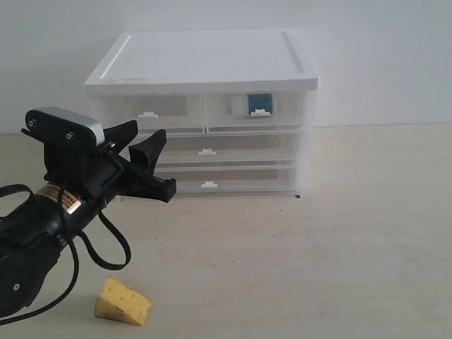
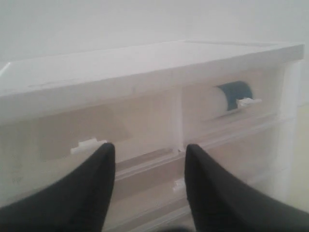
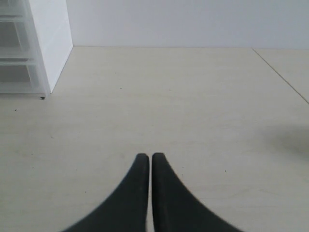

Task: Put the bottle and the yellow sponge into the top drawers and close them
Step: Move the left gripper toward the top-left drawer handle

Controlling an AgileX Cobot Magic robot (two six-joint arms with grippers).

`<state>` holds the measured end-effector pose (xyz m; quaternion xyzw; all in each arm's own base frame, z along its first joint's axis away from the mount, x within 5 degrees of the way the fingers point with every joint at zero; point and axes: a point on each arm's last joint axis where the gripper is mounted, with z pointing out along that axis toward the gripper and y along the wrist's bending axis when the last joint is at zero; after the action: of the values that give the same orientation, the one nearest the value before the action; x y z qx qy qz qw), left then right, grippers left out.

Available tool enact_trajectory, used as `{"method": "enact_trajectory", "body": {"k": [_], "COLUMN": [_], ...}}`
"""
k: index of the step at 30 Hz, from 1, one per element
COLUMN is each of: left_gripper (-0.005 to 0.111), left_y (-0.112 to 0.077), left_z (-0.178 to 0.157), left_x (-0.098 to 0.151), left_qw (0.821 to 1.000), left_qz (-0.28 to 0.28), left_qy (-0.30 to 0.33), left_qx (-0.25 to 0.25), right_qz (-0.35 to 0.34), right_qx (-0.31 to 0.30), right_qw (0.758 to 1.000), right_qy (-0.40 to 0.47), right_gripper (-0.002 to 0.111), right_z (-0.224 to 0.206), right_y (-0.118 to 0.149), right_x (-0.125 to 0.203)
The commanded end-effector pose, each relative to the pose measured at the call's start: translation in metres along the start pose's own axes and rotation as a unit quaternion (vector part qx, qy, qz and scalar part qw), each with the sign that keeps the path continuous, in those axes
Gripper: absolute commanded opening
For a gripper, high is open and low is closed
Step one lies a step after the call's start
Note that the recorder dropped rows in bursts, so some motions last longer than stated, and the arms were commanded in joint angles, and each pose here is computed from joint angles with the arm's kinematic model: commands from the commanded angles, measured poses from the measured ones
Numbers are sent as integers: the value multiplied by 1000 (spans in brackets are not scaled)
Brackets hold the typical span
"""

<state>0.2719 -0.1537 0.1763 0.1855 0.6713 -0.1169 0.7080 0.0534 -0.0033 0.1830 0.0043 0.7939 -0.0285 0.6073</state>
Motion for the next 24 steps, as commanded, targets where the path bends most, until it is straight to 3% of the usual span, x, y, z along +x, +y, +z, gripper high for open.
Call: {"method": "enact_trajectory", "body": {"k": [1,6,8,10,16,24], "left_gripper": [47,77,83,83,82,80], "left_y": [-7,-8,-8,-7,11,10], "left_z": [4,15,19,23,32,40], "left_x": [2,2,4,7,15,28], "left_qw": [1000,1000,1000,1000,994,993], "left_qz": [4,3,2,-3,-35,-34], "left_qy": [-6,-11,-2,10,7,5], "left_qx": [22,22,20,12,-103,-117], "right_qz": [1,1,1,1,1,1], "right_qx": [1,1,1,1,1,1], "right_qw": [1000,1000,1000,1000,1000,1000], "right_qy": [-5,-5,-5,-5,-6,-6], "right_gripper": [0,0,0,0,0,0], "right_z": [0,0,0,0,0,0], "right_y": [0,0,0,0,0,0], "right_x": [1,1,1,1,0,0]}}
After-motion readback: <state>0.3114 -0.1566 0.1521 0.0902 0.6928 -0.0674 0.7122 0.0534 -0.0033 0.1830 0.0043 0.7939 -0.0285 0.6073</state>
